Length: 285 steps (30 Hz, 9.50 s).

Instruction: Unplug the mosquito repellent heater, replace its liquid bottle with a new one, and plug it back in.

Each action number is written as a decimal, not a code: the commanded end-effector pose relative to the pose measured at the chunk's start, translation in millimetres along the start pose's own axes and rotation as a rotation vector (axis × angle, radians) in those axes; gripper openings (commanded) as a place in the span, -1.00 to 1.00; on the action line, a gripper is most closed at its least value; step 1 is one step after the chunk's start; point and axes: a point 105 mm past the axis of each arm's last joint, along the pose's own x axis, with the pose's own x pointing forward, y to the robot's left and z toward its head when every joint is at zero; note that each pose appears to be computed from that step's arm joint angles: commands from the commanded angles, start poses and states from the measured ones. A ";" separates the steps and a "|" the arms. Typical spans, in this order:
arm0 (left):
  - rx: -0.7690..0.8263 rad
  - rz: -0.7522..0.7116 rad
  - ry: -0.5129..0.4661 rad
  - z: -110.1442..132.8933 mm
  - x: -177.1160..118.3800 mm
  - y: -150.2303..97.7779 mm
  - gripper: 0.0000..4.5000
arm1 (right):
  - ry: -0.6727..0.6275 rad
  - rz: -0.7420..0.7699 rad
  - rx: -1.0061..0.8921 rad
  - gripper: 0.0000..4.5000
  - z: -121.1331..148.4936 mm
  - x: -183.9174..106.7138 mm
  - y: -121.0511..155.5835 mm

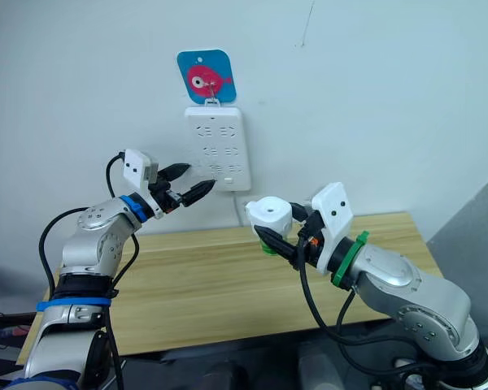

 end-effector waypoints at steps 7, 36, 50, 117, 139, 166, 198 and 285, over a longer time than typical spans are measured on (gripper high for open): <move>0.047 -0.150 -0.027 31.3 26.3 -6.6 1.00 | -0.055 -0.005 -0.047 0.33 13.4 -9.5 6.0; 0.080 -0.325 -0.040 53.1 32.5 -19.3 1.00 | -0.004 0.046 -0.064 0.33 5.4 -15.8 15.0; 0.058 -0.361 -0.006 49.2 33.7 -18.4 0.83 | 0.004 0.054 -0.065 0.33 4.5 -16.3 16.6; -0.007 -0.387 0.013 52.3 32.3 -30.6 -0.42 | -0.133 -0.321 -0.060 0.33 11.9 85.4 -25.5; -0.038 -0.431 0.021 51.4 30.9 -41.2 -0.42 | -0.132 -0.329 -0.052 0.33 12.1 108.1 -35.5; 0.071 -0.337 0.016 45.1 24.9 -20.5 -0.42 | -0.138 -0.313 -0.057 1.00 15.2 76.8 -33.4; 0.272 -0.115 0.131 14.9 -115.1 -22.4 0.99 | -0.112 0.007 -0.318 1.00 18.2 36.1 5.6; 0.139 -0.291 0.002 9.1 -86.9 -135.2 1.00 | -0.083 -0.151 -0.194 -0.98 -13.7 104.8 -32.4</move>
